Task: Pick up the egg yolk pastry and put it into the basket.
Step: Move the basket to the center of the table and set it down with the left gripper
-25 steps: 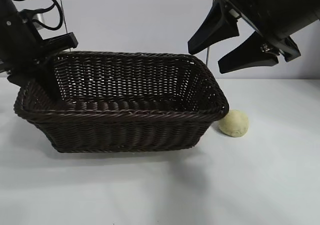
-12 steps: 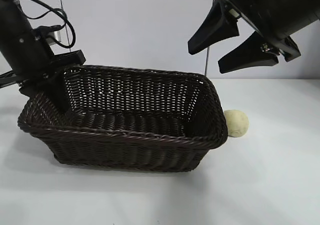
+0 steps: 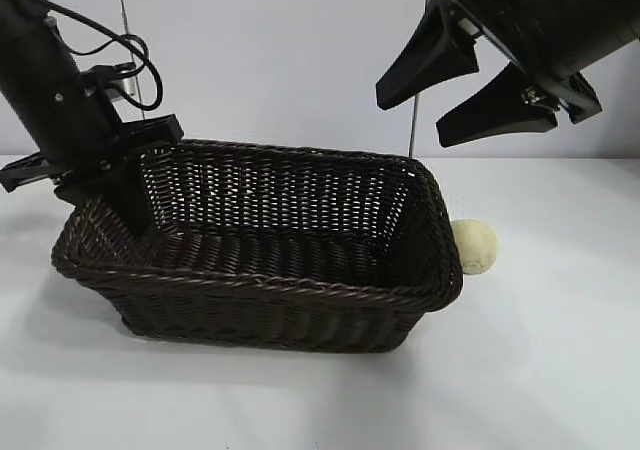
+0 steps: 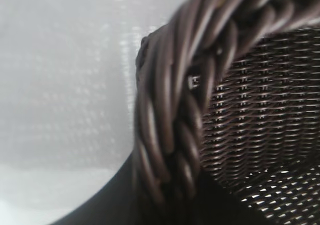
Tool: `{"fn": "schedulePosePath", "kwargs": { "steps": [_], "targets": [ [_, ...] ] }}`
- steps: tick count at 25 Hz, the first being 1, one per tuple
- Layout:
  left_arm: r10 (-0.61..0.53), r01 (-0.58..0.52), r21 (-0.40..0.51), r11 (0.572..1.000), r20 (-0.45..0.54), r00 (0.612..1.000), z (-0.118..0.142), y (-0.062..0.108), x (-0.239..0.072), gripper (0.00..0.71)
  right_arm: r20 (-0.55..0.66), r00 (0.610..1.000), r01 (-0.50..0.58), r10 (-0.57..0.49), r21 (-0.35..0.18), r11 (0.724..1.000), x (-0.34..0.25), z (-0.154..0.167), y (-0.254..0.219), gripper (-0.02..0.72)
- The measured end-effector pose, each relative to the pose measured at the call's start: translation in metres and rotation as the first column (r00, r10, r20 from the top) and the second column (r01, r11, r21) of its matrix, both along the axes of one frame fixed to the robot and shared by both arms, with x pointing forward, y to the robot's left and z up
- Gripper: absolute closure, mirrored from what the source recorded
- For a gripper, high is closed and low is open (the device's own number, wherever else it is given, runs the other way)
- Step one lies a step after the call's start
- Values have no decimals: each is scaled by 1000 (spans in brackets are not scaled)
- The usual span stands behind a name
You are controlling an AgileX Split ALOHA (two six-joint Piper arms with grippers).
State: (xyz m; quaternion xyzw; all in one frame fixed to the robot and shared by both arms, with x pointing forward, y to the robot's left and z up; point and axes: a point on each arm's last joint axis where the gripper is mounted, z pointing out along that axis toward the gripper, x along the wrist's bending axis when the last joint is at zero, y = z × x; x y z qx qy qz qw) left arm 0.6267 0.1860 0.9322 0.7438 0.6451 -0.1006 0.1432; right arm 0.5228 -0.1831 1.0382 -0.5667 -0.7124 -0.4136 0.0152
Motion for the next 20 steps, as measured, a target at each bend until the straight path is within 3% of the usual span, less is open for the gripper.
{"fn": "schedulePosePath", "kwargs": {
  "steps": [6,8,13,16,20],
  "targets": [
    [3,-3,-1,1000,-6,1000,-4,0,1,586,0,1000,0,0,-1,1000,0,0,0,217],
    [6,-6,-3,1000,-2,1000,-4,-1,1,510,0,1000,0,0,-1,1000,0,0,0,217],
    [8,-8,-11,1000,18,1000,4,-1,1,199,0,1000,0,0,-1,1000,0,0,0,217],
    [-8,8,-18,1000,29,1000,20,-1,0,147,0,1000,1,-1,-1,1000,0,0,0,217],
    [-57,56,7,998,55,997,51,2,-5,133,0,1000,1,-1,-1,1000,0,0,0,217]
  ]
}}
